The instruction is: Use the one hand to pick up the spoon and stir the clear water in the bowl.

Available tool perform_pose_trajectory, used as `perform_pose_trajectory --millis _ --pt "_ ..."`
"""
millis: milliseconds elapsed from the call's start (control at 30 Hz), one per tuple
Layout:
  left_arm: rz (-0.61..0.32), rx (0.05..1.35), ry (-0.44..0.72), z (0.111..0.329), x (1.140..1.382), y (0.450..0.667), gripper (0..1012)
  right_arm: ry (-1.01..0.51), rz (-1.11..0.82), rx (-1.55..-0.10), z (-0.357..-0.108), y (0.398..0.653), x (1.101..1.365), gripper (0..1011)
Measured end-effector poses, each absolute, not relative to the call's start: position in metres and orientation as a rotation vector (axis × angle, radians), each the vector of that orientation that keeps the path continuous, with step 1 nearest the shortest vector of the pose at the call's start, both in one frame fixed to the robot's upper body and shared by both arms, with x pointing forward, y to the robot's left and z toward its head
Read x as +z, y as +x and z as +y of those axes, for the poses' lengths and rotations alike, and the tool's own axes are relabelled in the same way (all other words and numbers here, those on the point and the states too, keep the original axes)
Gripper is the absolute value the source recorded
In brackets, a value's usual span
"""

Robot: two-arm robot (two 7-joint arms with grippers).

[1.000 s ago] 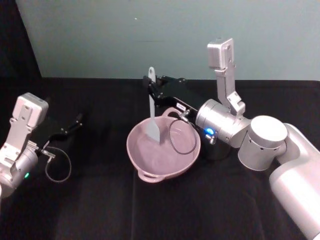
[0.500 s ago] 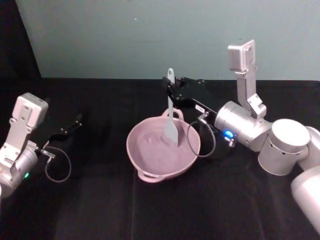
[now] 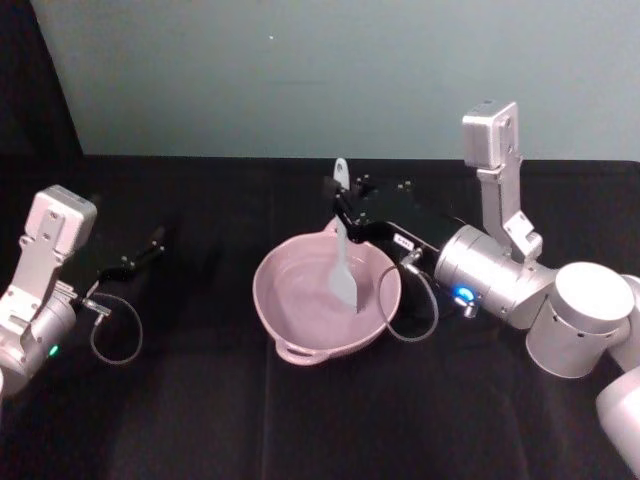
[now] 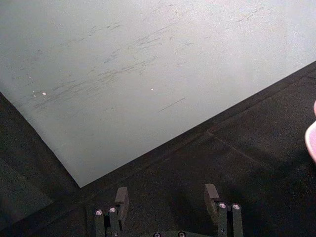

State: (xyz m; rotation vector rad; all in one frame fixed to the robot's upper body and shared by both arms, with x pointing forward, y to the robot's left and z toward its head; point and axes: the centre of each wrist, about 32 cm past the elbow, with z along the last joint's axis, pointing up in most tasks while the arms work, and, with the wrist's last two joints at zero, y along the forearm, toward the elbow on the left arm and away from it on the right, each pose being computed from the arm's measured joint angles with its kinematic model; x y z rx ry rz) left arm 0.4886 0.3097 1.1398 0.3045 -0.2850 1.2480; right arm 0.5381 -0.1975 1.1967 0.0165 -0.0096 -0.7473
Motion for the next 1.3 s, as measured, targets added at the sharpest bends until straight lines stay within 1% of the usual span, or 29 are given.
perform_pose_trajectory --millis 333,500,700,1000,1300 --pt "-0.285 1.248 0.304 0.310 1.140 0.489 1011 0.023 -0.001 -0.684 -0.175 0.539 1.194 121" --pt "-0.285 1.248 0.305 0.310 1.140 0.489 1011 0.032 -0.001 -0.664 -0.164 0.544 1.196 121" --pt "-0.285 1.248 0.305 0.310 1.140 0.489 1011 0.036 -0.001 -0.660 -0.156 0.554 1.196 121" --pt "-0.285 1.248 0.305 0.310 1.140 0.489 1011 0.032 0.002 -0.702 -0.159 0.572 1.197 121" --pt "-0.285 1.248 0.305 0.310 1.140 0.489 1011 0.040 -0.006 -0.750 -0.173 0.575 1.200 121"
